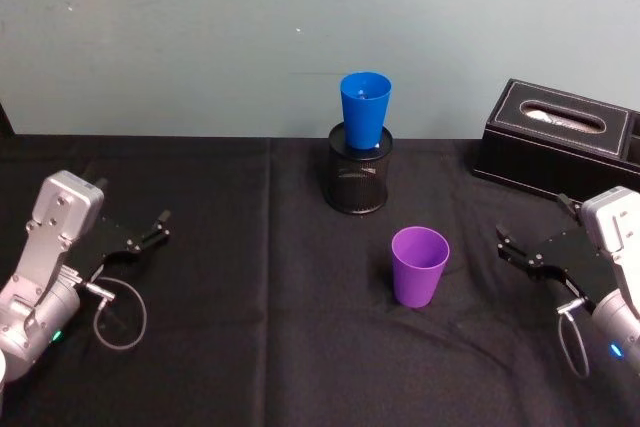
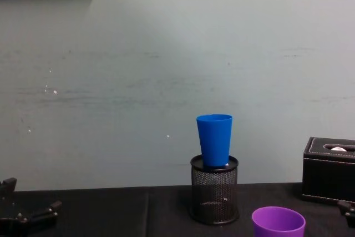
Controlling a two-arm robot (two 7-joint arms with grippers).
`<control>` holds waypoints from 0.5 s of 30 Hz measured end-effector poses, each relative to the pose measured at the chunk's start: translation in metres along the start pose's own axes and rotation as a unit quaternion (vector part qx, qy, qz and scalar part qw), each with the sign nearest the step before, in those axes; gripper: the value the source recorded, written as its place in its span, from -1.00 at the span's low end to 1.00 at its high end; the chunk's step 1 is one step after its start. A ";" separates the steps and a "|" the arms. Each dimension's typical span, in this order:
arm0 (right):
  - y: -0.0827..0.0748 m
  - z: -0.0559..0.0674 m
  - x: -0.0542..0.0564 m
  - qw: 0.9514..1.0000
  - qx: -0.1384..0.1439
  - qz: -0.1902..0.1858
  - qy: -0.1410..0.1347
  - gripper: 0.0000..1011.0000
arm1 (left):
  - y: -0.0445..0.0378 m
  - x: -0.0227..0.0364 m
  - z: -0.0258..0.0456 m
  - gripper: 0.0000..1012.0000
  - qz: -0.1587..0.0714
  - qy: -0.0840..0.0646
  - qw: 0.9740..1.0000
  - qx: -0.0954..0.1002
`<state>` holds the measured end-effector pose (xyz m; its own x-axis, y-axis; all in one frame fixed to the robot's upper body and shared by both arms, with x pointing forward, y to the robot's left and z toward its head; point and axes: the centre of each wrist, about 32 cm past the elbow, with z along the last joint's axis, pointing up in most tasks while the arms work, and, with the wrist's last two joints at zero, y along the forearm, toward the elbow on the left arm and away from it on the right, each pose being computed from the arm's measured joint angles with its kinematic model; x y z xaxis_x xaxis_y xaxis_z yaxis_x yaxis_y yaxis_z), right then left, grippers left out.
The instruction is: Pick up one cup with a gripper and tap it against the other cup.
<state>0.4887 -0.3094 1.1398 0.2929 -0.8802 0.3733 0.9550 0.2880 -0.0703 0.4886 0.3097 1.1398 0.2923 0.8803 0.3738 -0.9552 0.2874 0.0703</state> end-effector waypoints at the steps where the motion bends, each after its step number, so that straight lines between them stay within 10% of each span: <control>1: 0.000 0.000 0.000 1.000 0.000 0.000 0.000 0.98 | 0.0000 0.0000 0.0000 1.00 0.000 0.000 1.000 0.000; 15: 0.000 0.000 0.000 1.000 0.000 0.000 0.000 0.98 | 0.0000 0.0000 0.0000 1.00 0.000 0.000 1.000 0.000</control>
<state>0.4886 -0.3096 1.1398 0.2922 -0.8803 0.3738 0.9553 0.2873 -0.0702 0.4886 0.3097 1.1398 0.2922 0.8803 0.3738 -0.9553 0.2873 0.0703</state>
